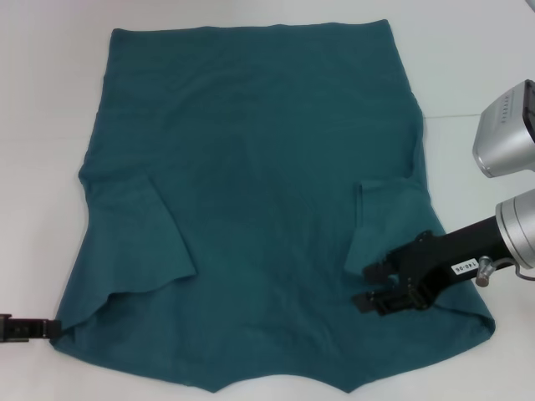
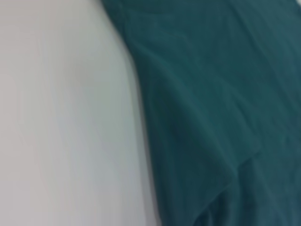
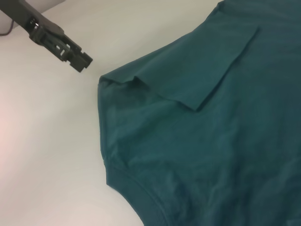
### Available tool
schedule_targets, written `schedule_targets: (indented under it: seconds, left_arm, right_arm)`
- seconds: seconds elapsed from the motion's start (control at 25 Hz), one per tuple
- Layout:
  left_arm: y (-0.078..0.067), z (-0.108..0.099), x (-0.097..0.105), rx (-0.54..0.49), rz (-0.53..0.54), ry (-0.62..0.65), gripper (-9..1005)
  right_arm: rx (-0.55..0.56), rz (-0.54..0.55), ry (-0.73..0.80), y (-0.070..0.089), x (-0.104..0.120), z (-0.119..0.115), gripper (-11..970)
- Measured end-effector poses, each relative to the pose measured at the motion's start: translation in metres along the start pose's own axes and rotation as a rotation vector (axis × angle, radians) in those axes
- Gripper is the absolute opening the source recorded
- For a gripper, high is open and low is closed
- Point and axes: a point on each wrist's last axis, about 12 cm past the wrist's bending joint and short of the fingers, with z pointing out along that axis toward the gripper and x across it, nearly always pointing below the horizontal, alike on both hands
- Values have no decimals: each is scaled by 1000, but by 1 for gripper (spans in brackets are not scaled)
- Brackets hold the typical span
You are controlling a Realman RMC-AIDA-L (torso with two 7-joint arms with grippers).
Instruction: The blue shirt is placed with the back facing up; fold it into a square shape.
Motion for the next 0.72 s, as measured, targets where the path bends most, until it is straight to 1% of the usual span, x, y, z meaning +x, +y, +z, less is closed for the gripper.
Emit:
schedule_targets:
  seconds: [0.12,0.28,0.4,0.72]
  left_arm:
    - [-1,7,-2,-29,9,13,658]
    - [-4,12,-4,-42,19,21,657]
    - [-9,20,-7,-54,47,36,656]
    - [-9,25,-9,-65,54,38,654]
  right_arm:
    - [-1,-2,0,0,0,1,550]
    - [4,-2,-3,-1,-1,1,546]
    - [-3,4,0,-1,0,3,546]
    - [-6,4,0,-1,0,3,546]
